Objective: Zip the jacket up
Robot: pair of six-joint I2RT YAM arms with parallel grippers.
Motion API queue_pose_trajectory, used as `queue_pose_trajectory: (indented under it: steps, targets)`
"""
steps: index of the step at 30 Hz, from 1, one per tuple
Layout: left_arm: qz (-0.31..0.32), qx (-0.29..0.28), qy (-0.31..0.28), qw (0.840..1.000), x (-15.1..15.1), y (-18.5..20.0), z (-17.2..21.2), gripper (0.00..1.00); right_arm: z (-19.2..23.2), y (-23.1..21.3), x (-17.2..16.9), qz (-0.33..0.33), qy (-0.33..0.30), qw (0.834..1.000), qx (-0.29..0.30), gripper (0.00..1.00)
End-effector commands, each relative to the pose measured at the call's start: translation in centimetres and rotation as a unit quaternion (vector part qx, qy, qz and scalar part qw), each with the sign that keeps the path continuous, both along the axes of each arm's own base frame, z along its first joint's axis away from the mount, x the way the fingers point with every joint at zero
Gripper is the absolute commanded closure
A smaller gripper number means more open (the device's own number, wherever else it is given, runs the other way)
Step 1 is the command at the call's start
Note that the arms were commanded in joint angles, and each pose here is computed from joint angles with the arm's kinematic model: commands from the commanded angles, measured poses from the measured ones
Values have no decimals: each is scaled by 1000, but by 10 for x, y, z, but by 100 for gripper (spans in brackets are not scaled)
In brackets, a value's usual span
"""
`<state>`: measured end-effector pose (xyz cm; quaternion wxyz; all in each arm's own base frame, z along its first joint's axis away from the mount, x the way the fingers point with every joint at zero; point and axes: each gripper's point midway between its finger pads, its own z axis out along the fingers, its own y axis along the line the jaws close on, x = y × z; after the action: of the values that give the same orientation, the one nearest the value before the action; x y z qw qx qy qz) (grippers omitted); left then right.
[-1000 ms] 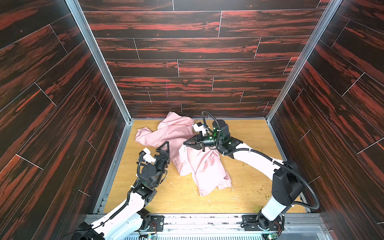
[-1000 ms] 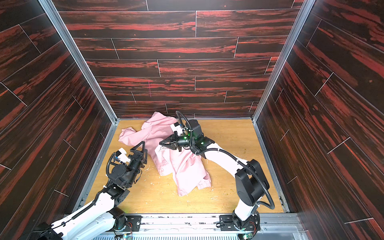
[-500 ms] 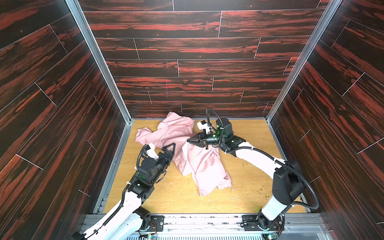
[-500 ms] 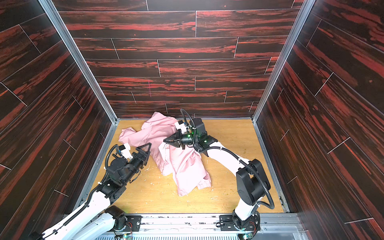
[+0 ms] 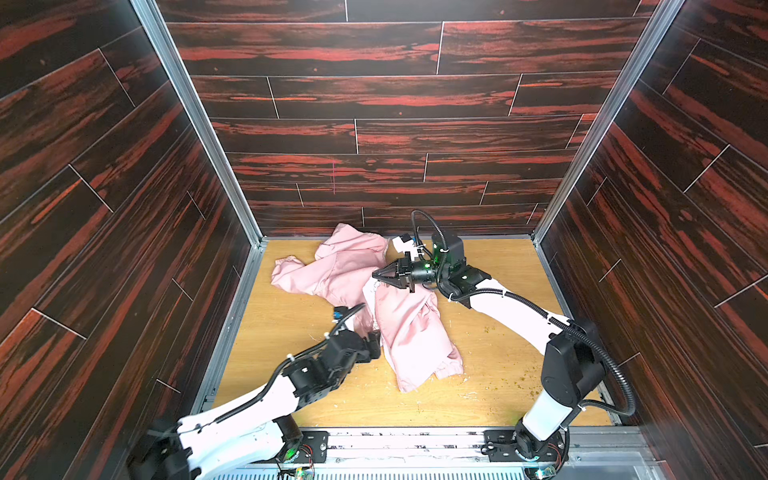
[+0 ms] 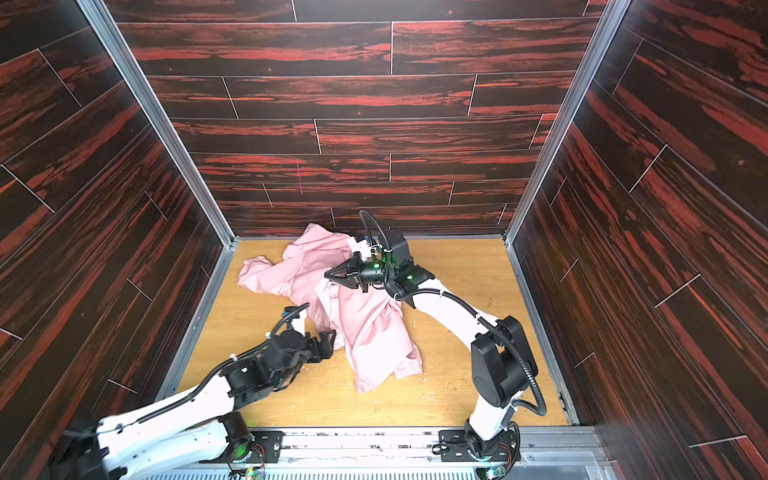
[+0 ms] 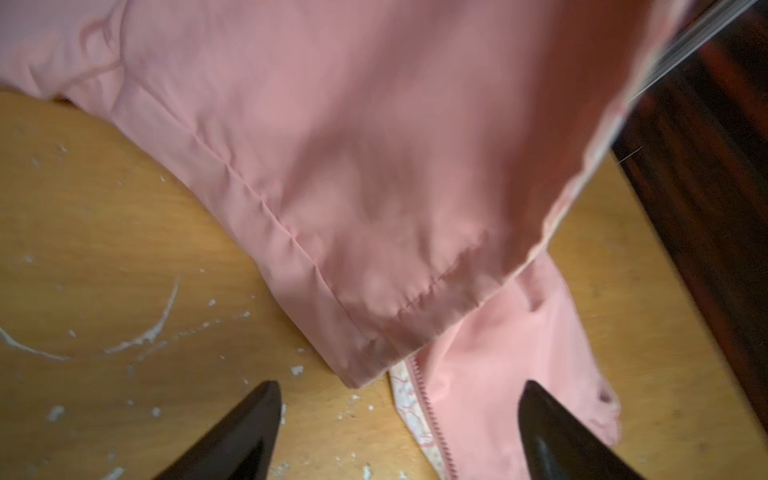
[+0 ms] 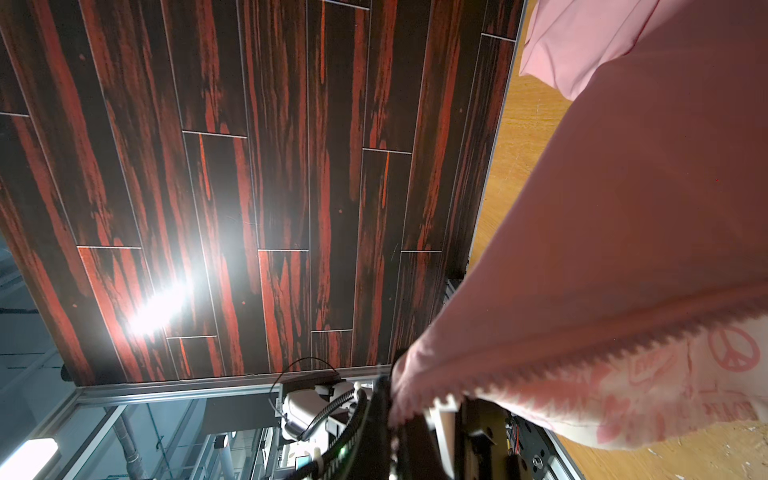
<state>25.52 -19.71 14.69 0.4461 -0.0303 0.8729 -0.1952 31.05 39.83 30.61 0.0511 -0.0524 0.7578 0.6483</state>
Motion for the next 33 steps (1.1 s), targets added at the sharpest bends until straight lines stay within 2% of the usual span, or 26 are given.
queue_pose_trajectory:
  steps: [1, 5, 8, 11, 16, 20, 26, 29, 33]
  targets:
    - [51, 45, -53, 996, 21, 6, 18, 3, -1, 4, 5, 2, 2, 1000, -1, 100]
    - [95, 71, -53, 991, 32, 9, 12, 2, 1, 3, 4, 2, 0, 1000, 1, 100]
    - [128, 96, -48, 986, 34, 21, 6, 13, 2, 1, 3, 1, -1, 1000, 1, 100]
    - [160, 115, -50, 979, 32, 37, 5, 50, 2, -2, 4, -1, -1, 1000, 1, 100]
    - [181, 149, -92, 968, 27, 62, 38, 100, -3, -3, 5, -3, 1, 1000, 0, 100]
    - [188, 181, -126, 957, 22, 93, 85, 100, -4, 2, 3, 3, 1, 1000, 5, 100]
    - [232, 213, -125, 941, 19, 162, 130, 100, 10, 22, -3, 18, -20, 999, 21, 100]
    - [243, 223, -111, 937, 25, 178, 135, 100, 11, 32, -6, 29, -23, 999, 23, 100]
    - [229, 214, -70, 947, 35, 172, 113, 100, -8, 35, -7, 33, -9, 999, 8, 100]
